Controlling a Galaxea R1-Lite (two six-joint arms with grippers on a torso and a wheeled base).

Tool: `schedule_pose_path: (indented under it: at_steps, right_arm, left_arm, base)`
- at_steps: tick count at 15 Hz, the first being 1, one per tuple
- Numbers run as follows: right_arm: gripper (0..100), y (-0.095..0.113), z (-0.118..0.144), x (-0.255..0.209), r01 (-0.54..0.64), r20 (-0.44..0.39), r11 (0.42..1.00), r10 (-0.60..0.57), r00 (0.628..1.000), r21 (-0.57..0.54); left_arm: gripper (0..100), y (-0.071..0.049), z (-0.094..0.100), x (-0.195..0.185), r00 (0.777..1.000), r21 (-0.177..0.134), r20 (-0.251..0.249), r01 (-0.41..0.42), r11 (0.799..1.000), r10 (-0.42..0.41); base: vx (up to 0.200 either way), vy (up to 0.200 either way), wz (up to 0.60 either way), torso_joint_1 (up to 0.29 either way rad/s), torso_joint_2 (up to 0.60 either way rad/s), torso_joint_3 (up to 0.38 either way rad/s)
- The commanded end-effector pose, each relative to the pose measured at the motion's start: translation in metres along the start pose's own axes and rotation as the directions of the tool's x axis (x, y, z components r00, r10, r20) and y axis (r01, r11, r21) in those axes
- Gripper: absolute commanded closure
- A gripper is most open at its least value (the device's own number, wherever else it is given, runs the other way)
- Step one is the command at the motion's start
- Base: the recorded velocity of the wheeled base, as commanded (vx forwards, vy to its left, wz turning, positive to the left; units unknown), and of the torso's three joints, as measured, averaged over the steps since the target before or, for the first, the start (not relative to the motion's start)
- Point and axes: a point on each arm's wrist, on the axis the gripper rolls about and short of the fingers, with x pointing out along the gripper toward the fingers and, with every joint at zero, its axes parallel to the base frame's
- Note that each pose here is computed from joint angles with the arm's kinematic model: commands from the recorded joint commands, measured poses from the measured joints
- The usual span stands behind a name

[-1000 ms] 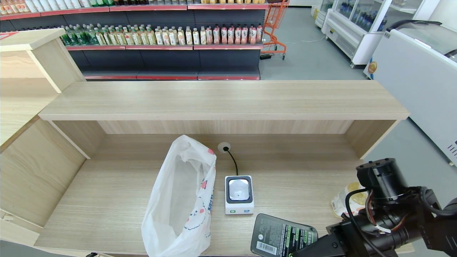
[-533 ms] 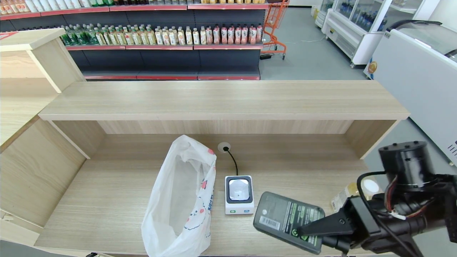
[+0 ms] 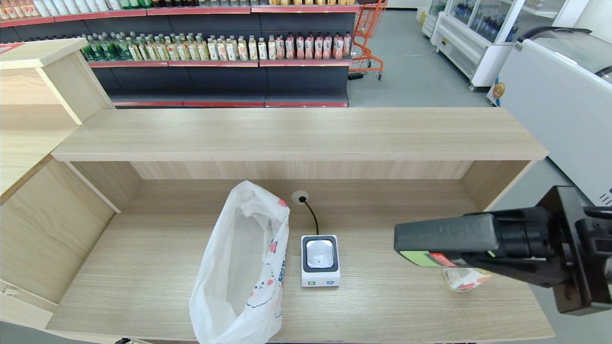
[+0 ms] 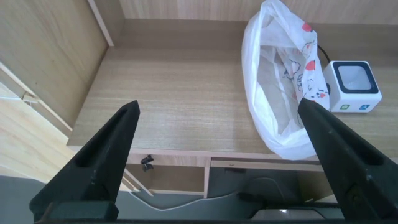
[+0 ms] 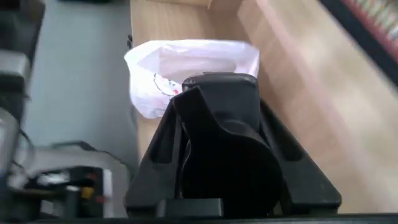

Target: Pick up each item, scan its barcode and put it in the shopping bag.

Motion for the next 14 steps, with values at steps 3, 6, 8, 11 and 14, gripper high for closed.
schedule_pose_path:
  at_steps: [3,6,8,11,14]
  right_arm:
    - [100,0.043,-0.029,-0.024,0.223,-0.175,0.624,-0.138,0.975,0.749]
    - [100,0.044,-0.037,-0.019,0.215,-0.189,0.462,-0.103,0.977,0.86]
    - [100,0.037,-0.042,-0.011,0.224,-0.205,0.44,-0.09,0.975,0.869]
    - [100,0.031,-0.045,-0.008,0.253,-0.22,0.446,-0.125,0.968,0.859]
    - [100,0.034,-0.046,-0.009,0.276,-0.239,0.438,-0.139,0.961,0.855]
  left_arm:
    - [0,0.0,0.0,0.0,1.0,0.0,0.0,0.0,1.0,0.0]
    - [0,0.0,0.0,0.0,1.0,0.0,0.0,0.0,1.0,0.0]
    - [0,0.0,0.0,0.0,1.0,0.0,0.0,0.0,1.0,0.0]
    - [0,0.0,0.0,0.0,1.0,0.0,0.0,0.0,1.0,0.0]
    - [0,0.0,0.0,0.0,1.0,0.001,0.0,0.0,1.0,0.0]
  base:
    - [0.0,0.0,0.0,0.0,0.0,0.0]
    - [0.0,0.0,0.0,0.0,0.0,0.0]
    - [0.0,0.0,0.0,0.0,0.0,0.0]
    - [0.0,0.0,0.0,0.0,0.0,0.0]
    - [0.0,0.0,0.0,0.0,0.0,0.0]
